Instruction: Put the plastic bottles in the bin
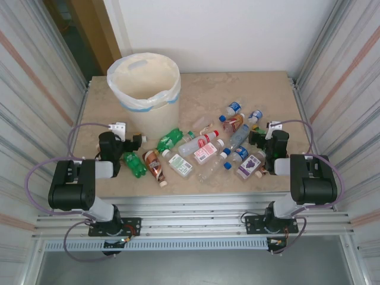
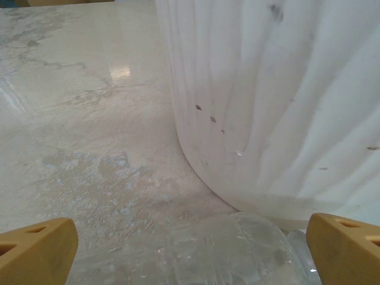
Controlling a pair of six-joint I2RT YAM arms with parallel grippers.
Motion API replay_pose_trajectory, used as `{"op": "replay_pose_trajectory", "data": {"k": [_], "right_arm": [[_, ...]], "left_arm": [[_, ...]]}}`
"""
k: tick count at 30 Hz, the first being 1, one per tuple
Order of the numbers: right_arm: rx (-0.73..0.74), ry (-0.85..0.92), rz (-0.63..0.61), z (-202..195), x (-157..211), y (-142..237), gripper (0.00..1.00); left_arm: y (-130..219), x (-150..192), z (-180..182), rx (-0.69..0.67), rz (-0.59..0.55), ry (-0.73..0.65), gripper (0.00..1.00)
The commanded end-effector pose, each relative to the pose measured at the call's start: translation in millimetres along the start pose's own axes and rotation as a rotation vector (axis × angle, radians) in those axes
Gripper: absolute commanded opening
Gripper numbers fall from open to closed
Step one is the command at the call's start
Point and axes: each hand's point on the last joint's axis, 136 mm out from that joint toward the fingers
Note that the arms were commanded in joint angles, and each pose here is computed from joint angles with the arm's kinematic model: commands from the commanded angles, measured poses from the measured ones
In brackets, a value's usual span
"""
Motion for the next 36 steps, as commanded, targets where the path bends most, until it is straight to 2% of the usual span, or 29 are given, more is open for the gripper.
{"op": "replay_pose_trajectory", "data": {"k": [1, 30, 36], "right_arm": [[0.007, -0.002, -0.024, 1, -8, -2, 0.98], [0.005, -0.003, -0.027, 1, -9, -1, 0.98], [0.004, -0.010, -0.014, 2, -12, -1, 0.98]], "left_arm": [[-2, -7, 1, -0.009, -0.014, -0.004, 0.99], [-2, -7, 1, -0.006, -0.015, 0.000, 0.99], [3, -8, 15, -0.049, -0.014, 0.048, 0.99]]}}
Point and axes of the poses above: each hand's point on the last joint's axis, 136 mm out from that joint toward the fingers, its own y axis back along the fingers, its own z axis along the line the jaws close on, x = y × z, and after that the axes turned 15 degrees about -y, right-handed
